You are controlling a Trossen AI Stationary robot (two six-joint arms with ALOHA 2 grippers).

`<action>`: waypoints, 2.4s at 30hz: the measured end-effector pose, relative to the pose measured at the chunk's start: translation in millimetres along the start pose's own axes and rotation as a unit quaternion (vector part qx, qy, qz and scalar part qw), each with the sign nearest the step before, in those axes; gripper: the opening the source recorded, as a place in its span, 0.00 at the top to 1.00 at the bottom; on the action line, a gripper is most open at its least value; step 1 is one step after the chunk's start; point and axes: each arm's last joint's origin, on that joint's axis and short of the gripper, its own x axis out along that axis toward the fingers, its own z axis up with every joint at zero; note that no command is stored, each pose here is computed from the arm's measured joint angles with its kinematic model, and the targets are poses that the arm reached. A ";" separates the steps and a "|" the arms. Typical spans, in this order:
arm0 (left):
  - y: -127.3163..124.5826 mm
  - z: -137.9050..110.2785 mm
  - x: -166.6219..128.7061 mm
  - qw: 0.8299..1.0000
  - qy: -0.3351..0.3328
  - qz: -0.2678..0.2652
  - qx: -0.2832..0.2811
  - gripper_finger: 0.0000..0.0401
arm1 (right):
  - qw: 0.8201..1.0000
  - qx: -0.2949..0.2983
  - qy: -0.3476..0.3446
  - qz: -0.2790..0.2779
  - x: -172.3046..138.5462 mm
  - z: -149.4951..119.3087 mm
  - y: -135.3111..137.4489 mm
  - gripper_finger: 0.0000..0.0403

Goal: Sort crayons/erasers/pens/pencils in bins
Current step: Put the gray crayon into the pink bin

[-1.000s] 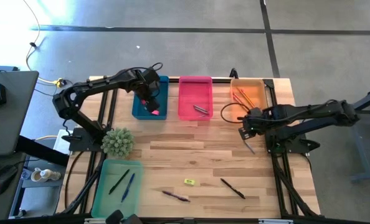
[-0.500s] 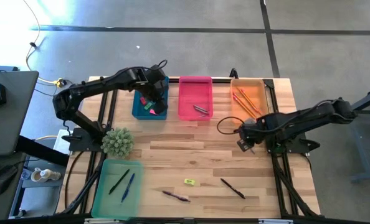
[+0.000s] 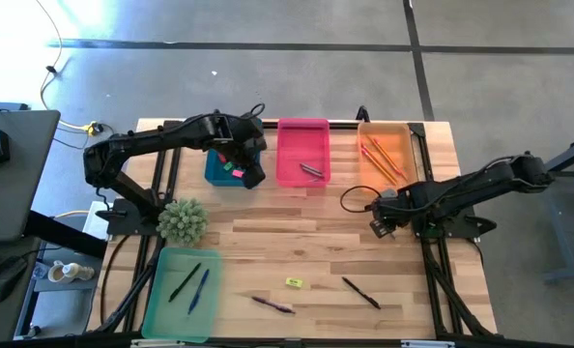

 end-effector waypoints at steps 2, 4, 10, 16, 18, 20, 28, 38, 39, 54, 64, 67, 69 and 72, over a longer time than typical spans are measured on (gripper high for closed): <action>-2.5 -0.5 0.3 1.000 0.001 -0.002 -0.004 0.46 | 1.000 0.000 0.000 0.002 4.4 -0.5 -1.4 0.67; -4.4 -0.9 0.7 1.000 0.002 -0.003 -0.009 0.46 | 1.000 0.000 0.000 0.002 7.2 -0.8 -2.3 0.67; -7.5 -1.6 1.1 1.000 0.003 -0.004 -0.017 0.46 | 1.000 0.001 0.006 -0.027 17.2 1.2 1.1 0.67; -7.5 -1.6 1.0 1.000 0.003 -0.004 -0.018 0.46 | 0.998 0.002 0.023 -0.066 27.9 3.9 6.4 0.68; -7.3 -2.0 1.1 1.000 0.005 -0.004 -0.018 0.46 | 0.997 0.002 0.025 -0.069 27.5 4.7 8.2 0.70; -7.1 -2.9 1.0 1.000 0.010 -0.002 -0.019 0.46 | 0.997 0.001 0.022 -0.069 26.7 5.3 9.6 0.75; -5.2 -12.8 -1.7 0.998 0.054 0.011 0.001 0.46 | 0.998 0.018 0.023 -0.059 26.2 6.0 12.1 0.97; -8.8 -26.0 -17.6 0.997 0.025 0.041 0.054 0.46 | 0.999 0.011 0.021 -0.048 19.4 9.2 20.1 0.98; -8.5 -28.5 -16.3 0.997 0.021 0.040 0.055 0.46 | 0.999 0.010 0.017 -0.043 18.4 10.1 22.2 0.98; -19.6 -52.0 2.9 0.997 -0.008 0.024 0.075 0.46 | 0.984 -0.008 -0.102 0.148 -8.0 33.1 71.7 0.99; -22.6 -49.0 2.9 0.995 -0.027 0.021 0.089 0.46 | 0.955 -0.007 -0.220 0.200 -43.3 56.0 94.8 0.99; -24.0 -49.4 3.1 0.995 -0.026 0.020 0.091 0.46 | 0.947 -0.012 -0.248 0.206 -52.6 67.3 95.8 0.99; -24.2 -49.5 3.1 0.995 -0.026 0.019 0.092 0.46 | 0.938 -0.015 -0.271 0.218 -60.1 76.6 97.1 0.99; -24.2 -49.5 3.2 0.995 -0.026 0.020 0.092 0.46 | 0.926 -0.021 -0.303 0.225 -69.8 90.0 97.0 0.99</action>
